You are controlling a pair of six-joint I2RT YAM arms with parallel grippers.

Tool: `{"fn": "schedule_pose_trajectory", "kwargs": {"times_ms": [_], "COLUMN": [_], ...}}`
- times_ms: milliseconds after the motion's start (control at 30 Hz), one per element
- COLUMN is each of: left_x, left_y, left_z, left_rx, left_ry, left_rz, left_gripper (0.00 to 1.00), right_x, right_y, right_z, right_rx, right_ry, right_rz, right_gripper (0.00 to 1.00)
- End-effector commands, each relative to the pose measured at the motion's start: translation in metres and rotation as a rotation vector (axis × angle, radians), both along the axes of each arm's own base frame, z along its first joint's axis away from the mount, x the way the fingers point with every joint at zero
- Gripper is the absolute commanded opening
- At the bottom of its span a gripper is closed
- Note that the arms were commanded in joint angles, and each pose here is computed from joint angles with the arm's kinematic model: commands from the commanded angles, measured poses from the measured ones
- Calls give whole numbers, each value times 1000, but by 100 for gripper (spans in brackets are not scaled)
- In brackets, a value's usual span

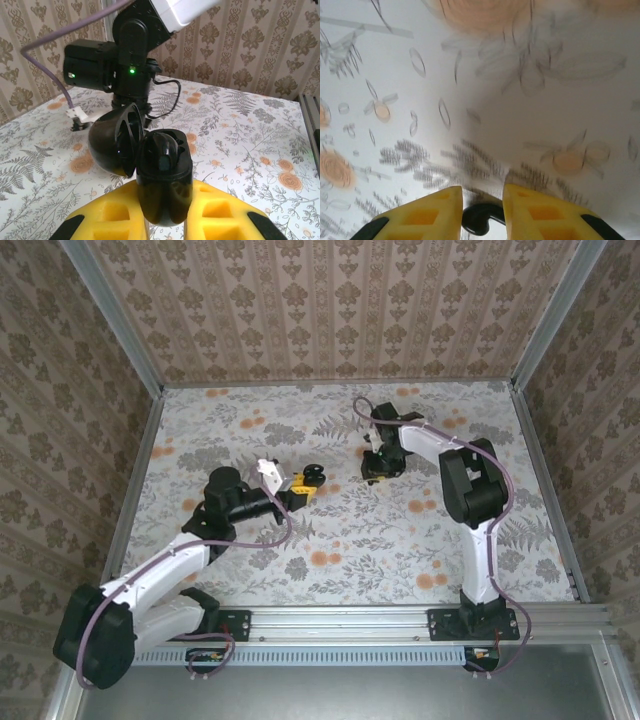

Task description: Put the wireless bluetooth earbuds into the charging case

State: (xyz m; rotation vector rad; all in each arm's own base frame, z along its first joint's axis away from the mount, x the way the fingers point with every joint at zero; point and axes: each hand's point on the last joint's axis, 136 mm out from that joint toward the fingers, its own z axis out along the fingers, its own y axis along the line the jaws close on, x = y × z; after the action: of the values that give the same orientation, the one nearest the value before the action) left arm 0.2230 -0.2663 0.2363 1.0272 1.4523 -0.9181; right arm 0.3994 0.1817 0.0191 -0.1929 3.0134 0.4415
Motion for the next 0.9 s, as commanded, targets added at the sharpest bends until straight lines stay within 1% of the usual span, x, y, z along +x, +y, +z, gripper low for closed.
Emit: {"fn": "schedule_pose_trajectory", "kwargs": {"times_ms": [0, 200, 300, 367, 433, 600, 767, 867], "left_x": [-6, -9, -10, -10, -11, -13, -14, -13], "left_y": [1, 3, 3, 3, 3, 3, 4, 4], "left_z": [13, 13, 13, 14, 14, 14, 13, 13], "left_rx": [-29, -29, -29, -29, -30, -27, -25, -20], "left_ry": [-21, -26, -27, -28, -28, -27, -26, -28], "left_rz": [-13, -9, -8, -9, -12, -14, -9, -4], "left_gripper": [0, 0, 0, 0, 0, 0, 0, 0], "right_x": [-40, -73, -87, -89, -85, -62, -44, -35], "right_y": [3, 17, 29, 26, 17, 4, -9, -10], "right_z": [3, 9, 15, 21, 29, 52, 52, 47], "right_rx": [55, 138, 187, 172, 122, 37, -89, -126], "right_ry": [125, 165, 173, 161, 132, 14, -8, -9], "right_rz": [-68, -117, -118, -129, -145, -133, -100, -89], "right_gripper": [31, 35, 36, 36, 36, 36, 36, 37]}}
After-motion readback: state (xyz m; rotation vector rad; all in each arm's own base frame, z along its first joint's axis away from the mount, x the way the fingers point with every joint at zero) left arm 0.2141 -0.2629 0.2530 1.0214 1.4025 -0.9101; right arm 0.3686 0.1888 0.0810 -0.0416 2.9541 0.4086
